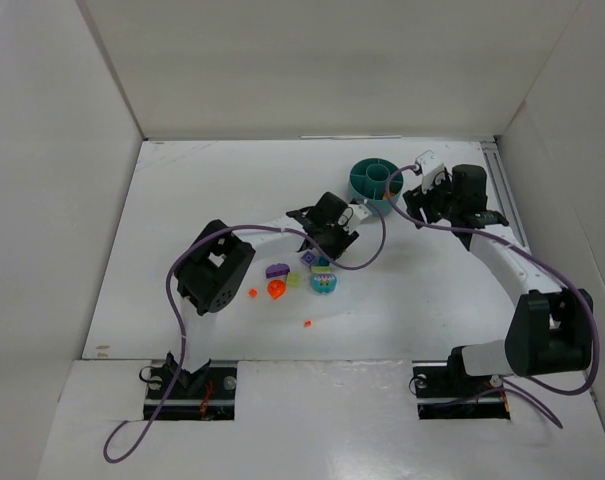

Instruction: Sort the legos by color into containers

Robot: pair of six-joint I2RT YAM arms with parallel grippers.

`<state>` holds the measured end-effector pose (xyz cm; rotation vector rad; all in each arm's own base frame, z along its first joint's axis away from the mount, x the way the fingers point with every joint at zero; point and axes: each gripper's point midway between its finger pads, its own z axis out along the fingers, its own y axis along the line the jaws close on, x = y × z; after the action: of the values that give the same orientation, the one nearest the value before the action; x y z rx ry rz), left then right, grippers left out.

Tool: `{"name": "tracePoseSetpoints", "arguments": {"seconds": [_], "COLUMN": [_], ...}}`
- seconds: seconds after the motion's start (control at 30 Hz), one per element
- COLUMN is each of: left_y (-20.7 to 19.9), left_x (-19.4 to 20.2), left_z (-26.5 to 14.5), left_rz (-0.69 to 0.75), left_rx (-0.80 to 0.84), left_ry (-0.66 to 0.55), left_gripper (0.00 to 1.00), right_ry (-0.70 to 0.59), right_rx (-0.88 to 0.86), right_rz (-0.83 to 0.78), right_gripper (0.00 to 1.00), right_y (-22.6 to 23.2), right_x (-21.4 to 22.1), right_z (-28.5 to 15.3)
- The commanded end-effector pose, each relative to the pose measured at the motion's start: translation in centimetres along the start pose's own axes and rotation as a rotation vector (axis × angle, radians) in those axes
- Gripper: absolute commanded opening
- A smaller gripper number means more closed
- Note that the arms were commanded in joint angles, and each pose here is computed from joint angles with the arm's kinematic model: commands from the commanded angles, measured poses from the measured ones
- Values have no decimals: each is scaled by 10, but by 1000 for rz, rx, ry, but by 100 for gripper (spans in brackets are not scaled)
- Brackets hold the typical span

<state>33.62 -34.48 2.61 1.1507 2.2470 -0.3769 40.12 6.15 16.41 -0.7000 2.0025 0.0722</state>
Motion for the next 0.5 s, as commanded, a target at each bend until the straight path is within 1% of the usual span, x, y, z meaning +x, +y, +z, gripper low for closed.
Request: {"name": "tracePoseSetpoints", "arguments": {"seconds": [0.0, 0.07, 0.1, 0.13, 0.17, 0.2, 0.23, 0.37, 0.4, 0.43, 0.47], "left_y": [-4, -4, 8, 14, 20, 26, 33, 42, 41, 41, 38], "left_x": [-17, -35, -46, -63, -75, -85, -108, -160, -173, -179, -197], "left_z": [-7, -19, -24, -33, -40, -45, -55, -88, -95, -97, -107], "left_rz": [3, -20, -41, -88, -114, -140, -161, -272, -320, -343, -356], "left_rx": [32, 25, -40, -77, -112, -147, -179, -213, -199, -191, -163], "left_ry": [-30, -90, -118, -174, -215, -254, -335, -531, -576, -602, -665], "left_gripper": [36, 35, 35, 35, 33, 33, 33, 33, 33, 34, 34], "right_ry": [-75, -78, -88, -86, -81, -103, -104, -136, -133, -155, -158], "right_rx": [14, 54, 79, 111, 125, 169, 208, 308, 317, 339, 354], "right_rz": [-23, 11, 16, 35, 48, 69, 83, 154, 178, 173, 185], "right_gripper": [74, 74, 74, 74, 74, 74, 74, 74, 74, 74, 74], "right_y": [-3, -9, -12, -20, -18, -26, -32, -45, -41, -42, -42], "right_x": [-18, -16, -18, -14, -9, -13, -12, -3, 3, 0, 1], "right_z": [-11, -21, -25, -31, -35, -48, -55, -85, -88, -97, -100]}}
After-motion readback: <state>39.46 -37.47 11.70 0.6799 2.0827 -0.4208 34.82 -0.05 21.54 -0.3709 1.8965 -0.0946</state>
